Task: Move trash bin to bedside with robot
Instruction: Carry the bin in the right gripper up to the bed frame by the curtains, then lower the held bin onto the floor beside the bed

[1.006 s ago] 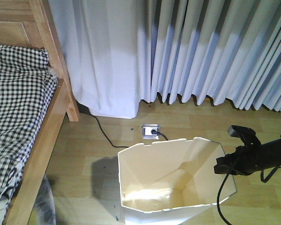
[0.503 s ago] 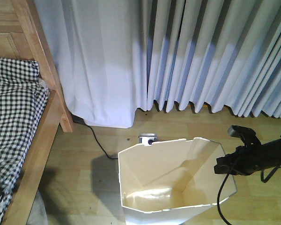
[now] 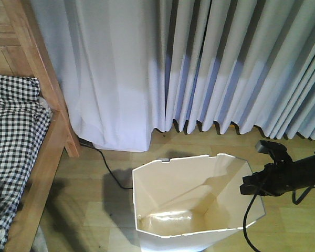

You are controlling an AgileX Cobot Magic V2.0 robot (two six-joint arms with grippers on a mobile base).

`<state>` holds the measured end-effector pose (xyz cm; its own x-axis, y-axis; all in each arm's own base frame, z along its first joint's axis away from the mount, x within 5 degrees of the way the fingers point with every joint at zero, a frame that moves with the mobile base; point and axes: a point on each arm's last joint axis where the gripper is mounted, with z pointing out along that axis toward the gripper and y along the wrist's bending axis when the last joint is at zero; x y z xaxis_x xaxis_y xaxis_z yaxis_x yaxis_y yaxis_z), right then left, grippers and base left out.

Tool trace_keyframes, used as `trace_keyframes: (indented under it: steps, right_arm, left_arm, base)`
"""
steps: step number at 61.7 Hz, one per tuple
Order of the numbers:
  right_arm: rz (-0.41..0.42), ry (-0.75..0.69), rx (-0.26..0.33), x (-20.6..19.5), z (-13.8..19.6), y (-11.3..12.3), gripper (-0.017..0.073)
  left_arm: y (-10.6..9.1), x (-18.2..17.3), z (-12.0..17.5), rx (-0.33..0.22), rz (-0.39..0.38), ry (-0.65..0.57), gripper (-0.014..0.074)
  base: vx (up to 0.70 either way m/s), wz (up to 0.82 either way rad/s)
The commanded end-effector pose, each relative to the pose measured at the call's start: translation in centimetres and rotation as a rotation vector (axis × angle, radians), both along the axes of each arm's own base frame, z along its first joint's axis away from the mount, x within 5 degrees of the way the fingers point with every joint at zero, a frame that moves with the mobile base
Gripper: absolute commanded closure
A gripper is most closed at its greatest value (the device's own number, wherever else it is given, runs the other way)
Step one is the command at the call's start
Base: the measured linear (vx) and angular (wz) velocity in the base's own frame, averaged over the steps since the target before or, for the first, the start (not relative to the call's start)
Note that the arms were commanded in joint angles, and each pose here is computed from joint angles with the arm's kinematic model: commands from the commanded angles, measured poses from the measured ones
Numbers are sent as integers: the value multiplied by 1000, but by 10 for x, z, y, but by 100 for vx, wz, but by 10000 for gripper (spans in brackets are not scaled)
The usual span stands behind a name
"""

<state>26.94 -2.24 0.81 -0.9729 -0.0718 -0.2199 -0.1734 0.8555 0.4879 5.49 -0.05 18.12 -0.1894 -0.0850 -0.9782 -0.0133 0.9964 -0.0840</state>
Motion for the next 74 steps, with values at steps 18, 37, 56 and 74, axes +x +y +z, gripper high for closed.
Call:
trace_keyframes:
  steps: [18, 37, 56, 74]
  right_arm:
    - [3, -74, 207, 8, 30, 13, 563]
    - [3, -74, 207, 8, 30, 13, 563]
    - [-104, -69, 182, 18, 28, 8, 563]
    - [-148, -62, 81, 45, 11, -6, 563]
  left_arm:
    - [0, 0, 3, -10, 4, -72, 599]
    - [0, 0, 3, -10, 4, -72, 599]
    - [0, 0, 3, -10, 4, -72, 599]
    - [0, 0, 3, -10, 4, -72, 599]
  base:
    - [3, 0]
    - [0, 0]
    - [0, 0]
    - [0, 0]
